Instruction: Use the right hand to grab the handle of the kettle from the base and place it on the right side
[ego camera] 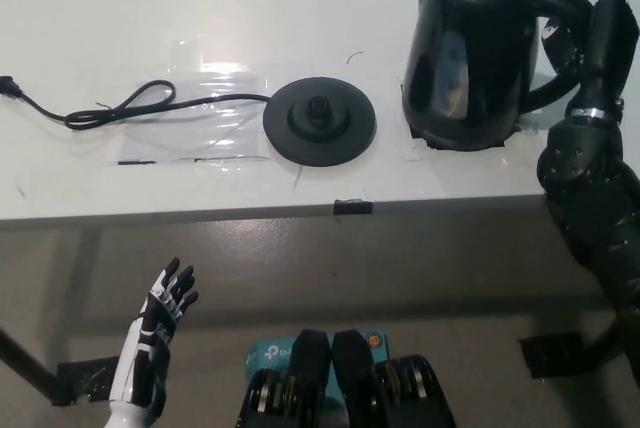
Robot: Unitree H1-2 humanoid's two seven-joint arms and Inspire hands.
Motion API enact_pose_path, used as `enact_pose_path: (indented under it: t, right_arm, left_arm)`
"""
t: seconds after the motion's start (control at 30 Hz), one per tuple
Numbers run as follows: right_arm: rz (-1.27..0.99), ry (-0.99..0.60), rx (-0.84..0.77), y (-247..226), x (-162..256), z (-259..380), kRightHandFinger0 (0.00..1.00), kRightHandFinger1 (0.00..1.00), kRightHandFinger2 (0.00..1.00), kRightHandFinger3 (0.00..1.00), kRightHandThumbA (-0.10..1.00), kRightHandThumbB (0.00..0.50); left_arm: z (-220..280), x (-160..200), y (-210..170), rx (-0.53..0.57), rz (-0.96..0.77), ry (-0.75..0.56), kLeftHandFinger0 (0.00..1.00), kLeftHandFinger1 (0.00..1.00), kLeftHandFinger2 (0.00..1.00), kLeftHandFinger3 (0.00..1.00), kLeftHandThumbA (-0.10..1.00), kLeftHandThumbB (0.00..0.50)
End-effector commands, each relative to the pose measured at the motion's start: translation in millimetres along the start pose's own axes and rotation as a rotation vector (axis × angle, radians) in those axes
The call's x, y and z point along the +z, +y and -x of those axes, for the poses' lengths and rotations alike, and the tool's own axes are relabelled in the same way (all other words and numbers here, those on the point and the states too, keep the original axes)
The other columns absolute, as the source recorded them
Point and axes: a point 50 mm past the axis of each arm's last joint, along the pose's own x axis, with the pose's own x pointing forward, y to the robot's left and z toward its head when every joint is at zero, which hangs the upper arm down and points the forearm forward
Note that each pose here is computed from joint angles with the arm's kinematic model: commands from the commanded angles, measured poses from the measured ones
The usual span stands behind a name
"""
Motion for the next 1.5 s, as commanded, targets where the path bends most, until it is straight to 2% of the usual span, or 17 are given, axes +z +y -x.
enact_pose_path:
  t: [0.0,0.07,0.23,0.47,0.53,0.63,0.83,0.9,0.93,1.0,1.03,1.1,1.13,1.2,1.3,1.37,1.47]
  right_arm:
    - [-0.022,0.06,0.358,0,6,-20,1.0,1.0,1.0,1.0,0.5,0.494]
    - [-0.017,0.071,0.434,-4,5,-22,1.0,1.0,1.0,1.0,0.56,0.5]
    - [-0.038,0.024,0.499,-21,11,-28,1.0,1.0,1.0,1.0,0.67,0.5]
    - [-0.136,-0.002,0.567,-48,21,-19,1.0,1.0,1.0,1.0,0.53,0.5]
    - [-0.135,-0.038,0.601,-55,24,-13,1.0,1.0,1.0,1.0,0.52,0.495]
    - [-0.125,-0.101,0.637,-66,28,-4,1.0,1.0,1.0,1.0,0.57,0.5]
    - [-0.288,-0.097,0.694,-91,38,15,1.0,1.0,1.0,1.0,0.56,0.5]
    - [-0.331,-0.079,0.687,-100,36,25,1.0,1.0,1.0,1.0,0.85,0.428]
    - [-0.332,-0.063,0.675,-106,35,31,1.0,1.0,1.0,1.0,0.99,0.456]
    - [-0.296,-0.073,0.658,-111,36,35,1.0,1.0,1.0,1.0,1.0,0.471]
    - [-0.312,-0.076,0.637,-116,35,42,1.0,1.0,1.0,1.0,1.0,0.497]
    - [-0.352,-0.085,0.604,-121,35,47,1.0,1.0,1.0,1.0,1.0,0.5]
    - [-0.384,-0.094,0.574,-124,35,52,1.0,1.0,1.0,1.0,1.0,0.482]
    - [-0.411,-0.163,0.489,-133,37,61,1.0,1.0,1.0,1.0,1.0,0.412]
    - [-0.348,-0.271,0.268,-141,46,84,1.0,1.0,1.0,1.0,1.0,0.389]
    - [-0.4,-0.324,0.184,-141,51,106,1.0,1.0,1.0,1.0,1.0,0.385]
    - [-0.418,-0.405,0.079,-135,45,148,1.0,1.0,1.0,1.0,1.0,0.251]
  left_arm:
    - [2,5,2,-0.003,-0.004,-0.047,1.0,1.0,1.0,1.0,1.0,0.486]
    - [1,5,3,0.0,-0.003,-0.048,1.0,1.0,1.0,1.0,1.0,0.482]
    - [0,5,3,0.001,-0.009,-0.046,1.0,1.0,1.0,1.0,1.0,0.493]
    - [2,3,3,0.004,-0.002,-0.039,1.0,1.0,1.0,1.0,1.0,0.491]
    - [3,3,3,0.002,0.003,-0.039,1.0,1.0,1.0,1.0,1.0,0.49]
    - [2,3,3,0.004,0.004,-0.039,1.0,1.0,1.0,1.0,1.0,0.492]
    - [3,3,4,0.007,0.002,-0.039,1.0,1.0,1.0,1.0,1.0,0.5]
    - [3,2,4,0.006,0.005,-0.036,1.0,1.0,1.0,1.0,1.0,0.495]
    - [4,2,4,0.004,0.004,-0.035,1.0,1.0,1.0,1.0,1.0,0.49]
    - [3,1,4,0.003,0.011,-0.034,1.0,1.0,1.0,1.0,1.0,0.489]
    - [5,2,3,0.001,0.011,-0.035,1.0,1.0,1.0,1.0,1.0,0.492]
    - [4,1,3,0.003,0.012,-0.033,1.0,1.0,1.0,1.0,1.0,0.5]
    - [5,1,3,0.004,0.012,-0.032,1.0,1.0,1.0,1.0,1.0,0.5]
    - [4,2,3,0.004,0.01,-0.035,1.0,1.0,1.0,1.0,1.0,0.499]
    - [2,2,4,0.003,0.01,-0.038,1.0,1.0,1.0,1.0,1.0,0.498]
    - [-1,3,5,0.002,0.0,-0.041,1.0,1.0,1.0,1.0,1.0,0.498]
    - [-3,3,6,0.0,-0.006,-0.04,1.0,1.0,1.0,1.0,1.0,0.5]
